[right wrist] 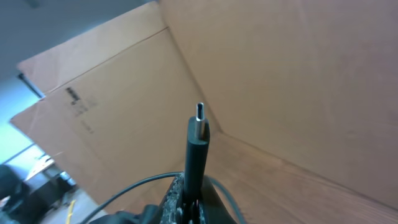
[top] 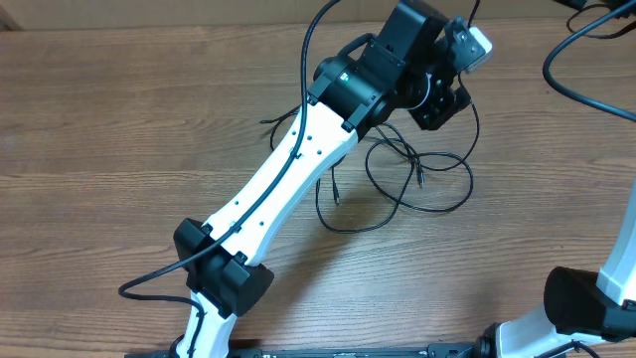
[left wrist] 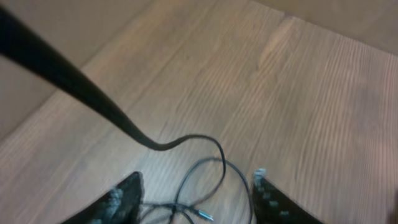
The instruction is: Untangle cables
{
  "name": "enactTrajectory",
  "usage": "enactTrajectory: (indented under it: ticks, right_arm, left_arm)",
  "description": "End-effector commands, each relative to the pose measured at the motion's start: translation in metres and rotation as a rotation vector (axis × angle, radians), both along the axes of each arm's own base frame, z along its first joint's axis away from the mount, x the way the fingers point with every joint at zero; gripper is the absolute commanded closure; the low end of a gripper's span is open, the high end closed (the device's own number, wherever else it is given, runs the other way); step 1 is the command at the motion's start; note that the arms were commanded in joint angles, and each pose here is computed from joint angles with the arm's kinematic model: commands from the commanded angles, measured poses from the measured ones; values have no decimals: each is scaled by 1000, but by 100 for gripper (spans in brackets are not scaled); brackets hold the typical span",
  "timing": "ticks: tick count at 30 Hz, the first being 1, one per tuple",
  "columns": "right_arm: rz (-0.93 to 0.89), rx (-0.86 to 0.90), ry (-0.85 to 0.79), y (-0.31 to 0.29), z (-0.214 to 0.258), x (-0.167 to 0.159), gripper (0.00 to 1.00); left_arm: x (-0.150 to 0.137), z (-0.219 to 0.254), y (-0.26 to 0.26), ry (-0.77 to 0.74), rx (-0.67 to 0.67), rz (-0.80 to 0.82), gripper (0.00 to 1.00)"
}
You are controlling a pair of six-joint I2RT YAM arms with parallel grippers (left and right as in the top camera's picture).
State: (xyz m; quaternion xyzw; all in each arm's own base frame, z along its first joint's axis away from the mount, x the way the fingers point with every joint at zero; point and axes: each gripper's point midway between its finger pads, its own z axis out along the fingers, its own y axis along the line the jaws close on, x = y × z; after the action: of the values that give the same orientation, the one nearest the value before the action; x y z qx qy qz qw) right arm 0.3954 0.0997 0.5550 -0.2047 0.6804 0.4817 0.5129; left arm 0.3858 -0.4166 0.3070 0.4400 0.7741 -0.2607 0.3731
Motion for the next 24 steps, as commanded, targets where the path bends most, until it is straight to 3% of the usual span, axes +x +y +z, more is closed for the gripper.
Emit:
enactTrajectory:
  ticks: [1,7,12,18,24]
  right_arm:
    - [105,8,-13,9,10,-24,96]
    - [199,16,-1,17,14,-45,96]
    - [242,14,-3,17,16,-55,96]
    - [-23,18,26,-44,4,-15,96]
    - [-405,-34,97,-137,-33,30,96]
  left_arm:
    - [15,-5,-1,28,-32,65,70]
    - [34,-19,5,82,-51,136,84]
    - [58,-32,22,132,-56,264,87]
    - [74,-16,65,170,-84,335,90]
    - [59,14,124,157,-33,334,75]
